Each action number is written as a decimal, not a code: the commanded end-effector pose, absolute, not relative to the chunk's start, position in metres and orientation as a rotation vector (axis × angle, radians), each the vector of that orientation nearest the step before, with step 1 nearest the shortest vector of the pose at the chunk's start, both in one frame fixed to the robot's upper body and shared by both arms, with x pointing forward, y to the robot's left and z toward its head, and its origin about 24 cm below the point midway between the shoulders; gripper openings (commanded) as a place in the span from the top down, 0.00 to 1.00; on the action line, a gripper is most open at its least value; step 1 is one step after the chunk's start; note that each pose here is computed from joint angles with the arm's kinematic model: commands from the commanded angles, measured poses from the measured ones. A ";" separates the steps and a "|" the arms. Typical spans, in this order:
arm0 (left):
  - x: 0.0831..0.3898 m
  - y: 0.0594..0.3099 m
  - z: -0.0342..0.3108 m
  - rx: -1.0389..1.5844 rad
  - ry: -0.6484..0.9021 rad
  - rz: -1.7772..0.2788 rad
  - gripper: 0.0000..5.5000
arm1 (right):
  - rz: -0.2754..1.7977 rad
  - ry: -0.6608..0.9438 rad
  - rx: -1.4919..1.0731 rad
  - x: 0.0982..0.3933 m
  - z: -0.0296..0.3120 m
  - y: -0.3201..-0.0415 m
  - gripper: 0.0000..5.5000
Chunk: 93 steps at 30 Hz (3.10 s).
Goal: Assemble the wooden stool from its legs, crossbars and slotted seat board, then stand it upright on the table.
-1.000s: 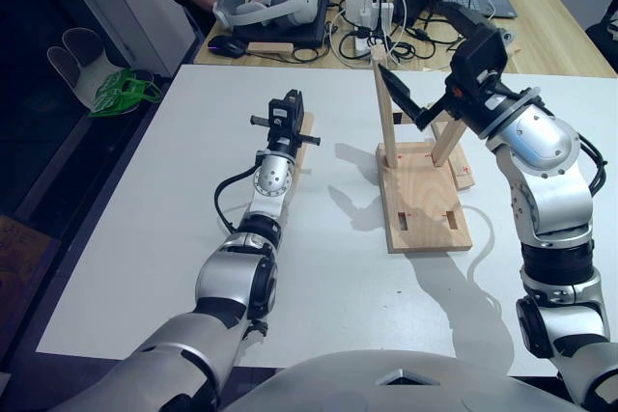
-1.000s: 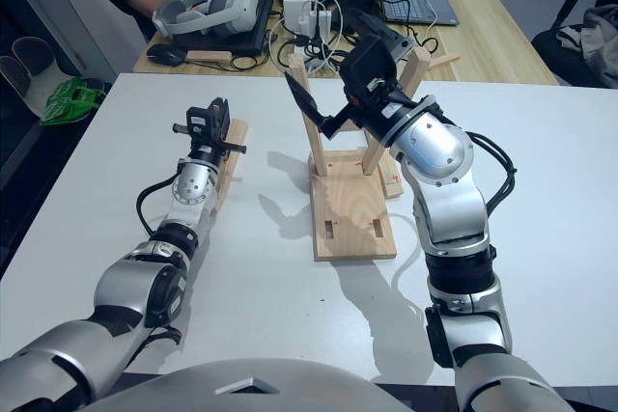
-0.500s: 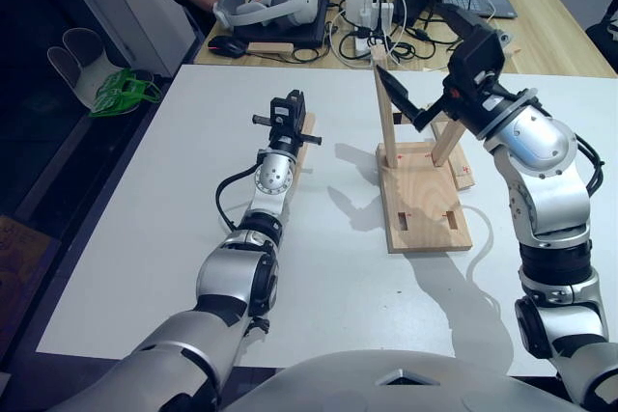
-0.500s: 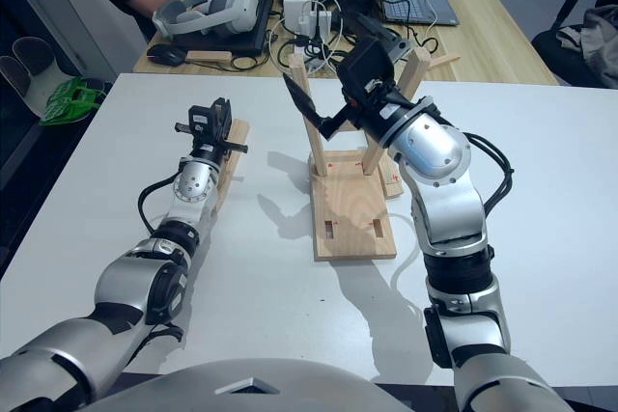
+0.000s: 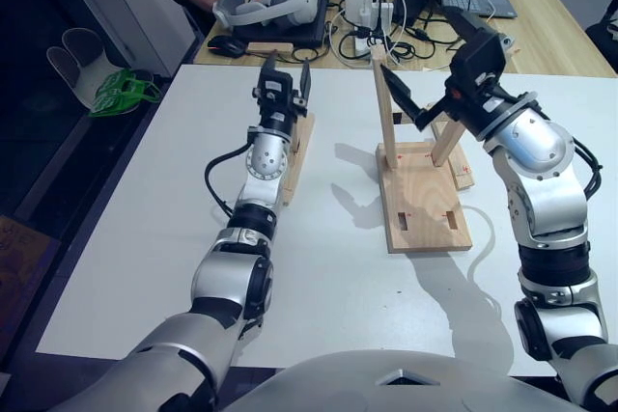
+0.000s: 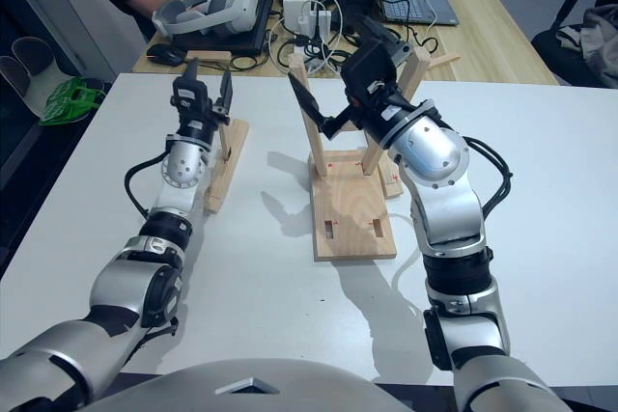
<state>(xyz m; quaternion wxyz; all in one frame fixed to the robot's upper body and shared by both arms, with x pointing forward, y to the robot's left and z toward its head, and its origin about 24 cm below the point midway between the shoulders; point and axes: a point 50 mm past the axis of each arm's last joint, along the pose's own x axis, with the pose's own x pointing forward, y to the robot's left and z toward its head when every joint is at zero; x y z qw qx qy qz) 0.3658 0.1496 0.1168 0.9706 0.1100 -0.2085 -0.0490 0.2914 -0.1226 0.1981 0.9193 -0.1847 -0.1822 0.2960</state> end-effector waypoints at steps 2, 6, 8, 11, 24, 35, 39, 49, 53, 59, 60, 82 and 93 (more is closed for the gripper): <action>0.401 0.151 0.182 0.287 -0.341 -0.174 0.50 | 0.458 -0.451 -0.346 0.298 0.210 -0.135 0.02; 0.423 0.131 0.212 0.277 -0.141 -0.355 0.50 | 0.439 -0.473 -0.366 0.299 0.209 -0.134 0.02; 0.428 0.128 0.220 0.288 -0.071 -0.362 0.50 | 0.440 -0.476 -0.370 0.299 0.208 -0.133 0.02; 0.430 0.120 0.215 0.149 0.058 -0.375 0.50 | 0.445 -0.479 -0.378 0.299 0.206 -0.132 0.02; 0.430 0.116 0.200 -0.005 0.071 -0.263 0.50 | 0.483 -0.457 -0.400 0.299 0.200 -0.129 0.02; 0.396 0.151 0.075 0.153 0.351 -0.198 0.50 | 0.492 -0.428 -0.383 0.299 0.199 -0.132 0.02; 0.405 0.144 0.097 0.124 0.279 -0.209 0.50 | 0.497 -0.427 -0.379 0.298 0.198 -0.129 0.02; 0.426 0.126 0.230 -0.019 -0.086 -0.216 0.50 | 0.492 -0.428 -0.378 0.300 0.198 -0.129 0.02; 0.427 0.124 0.264 -0.030 -0.163 -0.221 0.50 | 0.493 -0.429 -0.379 0.301 0.197 -0.130 0.02; 0.405 0.150 0.096 0.039 0.305 -0.152 0.50 | 0.492 -0.439 -0.395 0.306 0.201 -0.133 0.02; 0.393 0.155 0.068 0.054 0.382 -0.143 0.50 | 0.491 -0.438 -0.396 0.306 0.202 -0.134 0.02; 0.424 0.150 0.218 -0.185 -0.077 -0.087 0.50 | 0.497 -0.438 -0.381 0.301 0.201 -0.128 0.02; 0.384 0.189 0.105 -0.018 0.339 -0.026 0.50 | 0.493 -0.425 -0.363 0.296 0.192 -0.126 0.02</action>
